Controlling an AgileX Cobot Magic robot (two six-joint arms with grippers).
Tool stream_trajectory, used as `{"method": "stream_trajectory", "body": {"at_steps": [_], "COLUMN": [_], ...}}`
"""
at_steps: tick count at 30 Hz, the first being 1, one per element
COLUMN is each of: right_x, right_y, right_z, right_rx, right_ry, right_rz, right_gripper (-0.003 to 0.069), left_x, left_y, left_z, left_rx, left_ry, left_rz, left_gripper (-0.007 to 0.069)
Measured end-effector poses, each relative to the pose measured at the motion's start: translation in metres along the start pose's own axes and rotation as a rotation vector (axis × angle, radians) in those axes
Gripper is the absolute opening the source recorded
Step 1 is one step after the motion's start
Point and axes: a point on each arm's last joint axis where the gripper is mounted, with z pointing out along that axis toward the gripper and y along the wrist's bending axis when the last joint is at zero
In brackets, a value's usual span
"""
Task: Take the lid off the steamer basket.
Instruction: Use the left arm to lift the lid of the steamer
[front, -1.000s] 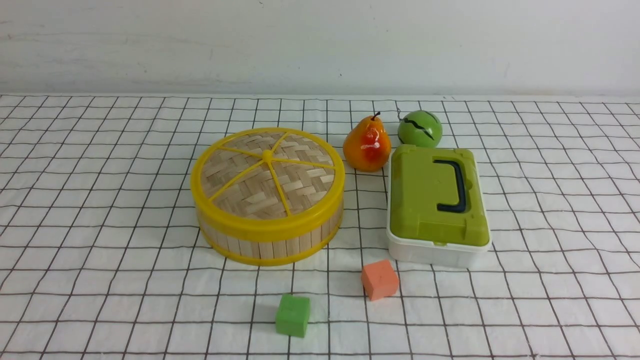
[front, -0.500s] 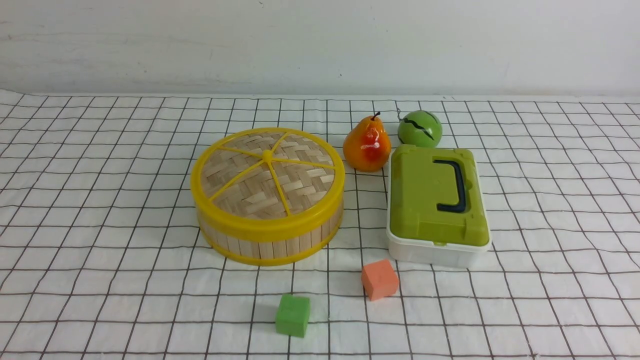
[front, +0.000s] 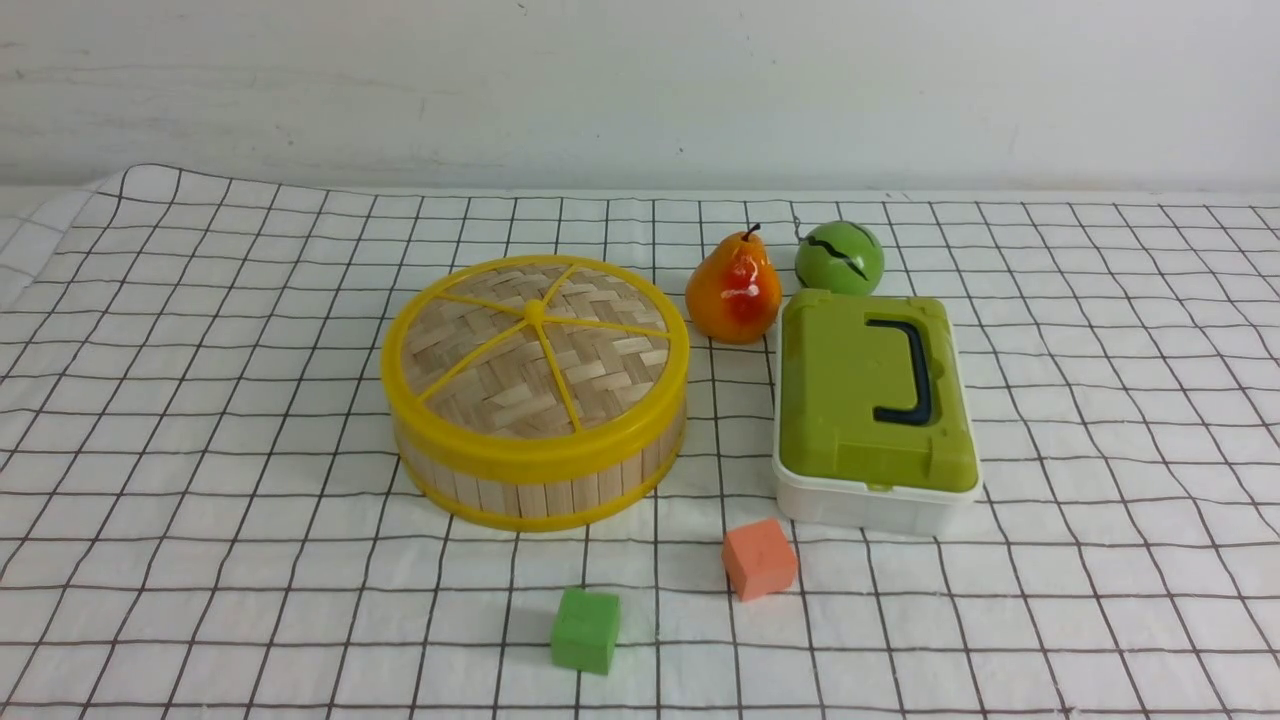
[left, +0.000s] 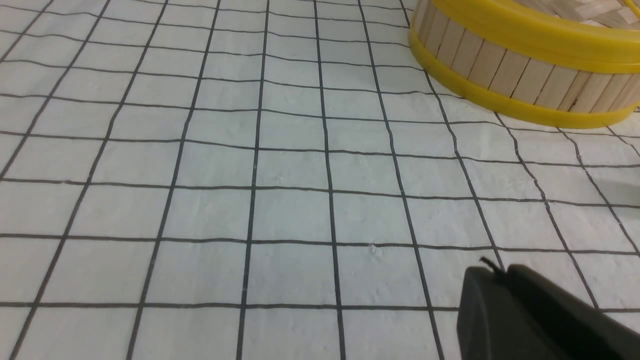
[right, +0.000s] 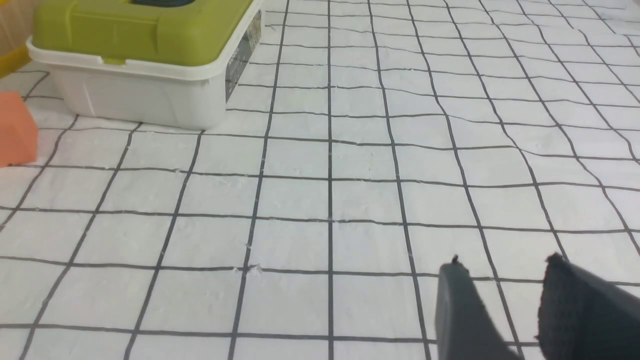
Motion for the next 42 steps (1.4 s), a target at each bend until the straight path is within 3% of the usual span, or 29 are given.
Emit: {"method": "stream_trajectory", "body": {"at_steps": [21,34,37,42], "right_x": [0.000,0.000,0.000,0.000], "right_y": [0.000,0.000,0.000,0.000], "right_z": [0.000,0.000,0.000,0.000], "right_rx": [0.000,0.000,0.000,0.000], "right_ry": [0.000,0.000,0.000,0.000], "right_rz": [0.000,0.000,0.000,0.000], "right_gripper": [0.0239,0.0239,0.0239,0.0239], "left_x": [-0.004,-0.067,-0.074,-0.089], "left_y": [-0.001,-0.009,-0.009,-0.009], "left_z": [0.000,-0.030,-0.039,-0.051], "left_rx": [0.006,0.120,0.171,0.308], "left_ry": [-0.044,-0.821,-0.944,-1.000], "left_rz": [0.000,-0.020,-0.105,-0.373], "left_gripper": [0.0051,0.0065,0.0068,0.0046]}}
